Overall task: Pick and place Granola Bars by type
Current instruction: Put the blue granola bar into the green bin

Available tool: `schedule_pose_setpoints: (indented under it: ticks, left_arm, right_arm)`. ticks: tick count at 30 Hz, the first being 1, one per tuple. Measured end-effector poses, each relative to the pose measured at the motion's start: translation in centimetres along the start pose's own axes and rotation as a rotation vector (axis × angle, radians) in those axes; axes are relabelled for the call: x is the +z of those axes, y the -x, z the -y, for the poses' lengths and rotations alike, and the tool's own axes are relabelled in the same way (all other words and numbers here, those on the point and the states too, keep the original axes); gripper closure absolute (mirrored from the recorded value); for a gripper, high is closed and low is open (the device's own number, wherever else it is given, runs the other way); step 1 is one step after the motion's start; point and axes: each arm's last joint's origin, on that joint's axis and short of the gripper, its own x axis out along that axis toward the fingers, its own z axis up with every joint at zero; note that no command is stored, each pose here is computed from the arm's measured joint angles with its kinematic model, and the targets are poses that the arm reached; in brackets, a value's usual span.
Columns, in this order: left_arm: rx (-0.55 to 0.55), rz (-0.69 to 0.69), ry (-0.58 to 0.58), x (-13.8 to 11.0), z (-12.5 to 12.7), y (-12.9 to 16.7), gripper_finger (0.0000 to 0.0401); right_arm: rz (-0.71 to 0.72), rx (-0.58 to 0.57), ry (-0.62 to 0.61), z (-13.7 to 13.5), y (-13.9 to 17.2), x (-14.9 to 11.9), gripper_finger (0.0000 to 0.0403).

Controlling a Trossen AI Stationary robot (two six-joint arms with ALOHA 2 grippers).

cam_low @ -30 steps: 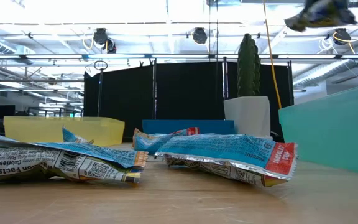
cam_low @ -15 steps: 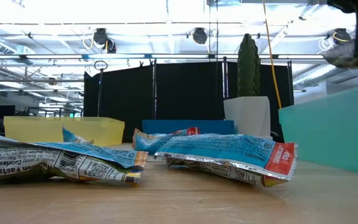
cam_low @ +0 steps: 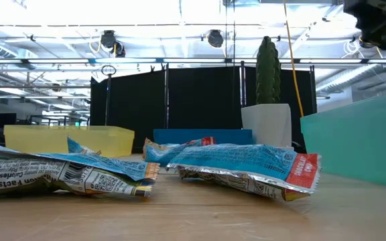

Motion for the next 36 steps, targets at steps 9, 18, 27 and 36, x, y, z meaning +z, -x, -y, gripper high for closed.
schedule_pose_setpoints:
  ticks: [9,18,27,36]
  left_arm:
    - [0.000,0.000,0.001,0.0,0.0,0.0,0.0050]
    - [0.000,0.001,0.020,0.0,0.0,0.0,0.0050]
    - [0.000,0.001,0.018,0.0,0.0,0.0,0.0050]
    - [-0.012,-0.002,0.015,0.0,0.0,0.0,0.0050]
  right_arm:
    - [-0.050,-0.011,0.003,1.0,-1.4,-0.3,0.0397]
    - [-0.053,-0.006,0.000,1.4,-2.2,-0.3,0.0397]
    - [-0.093,-0.036,-0.002,1.5,-2.2,-0.4,0.0356]
    - [-0.088,-0.043,0.003,1.7,-2.4,-0.3,0.0329]
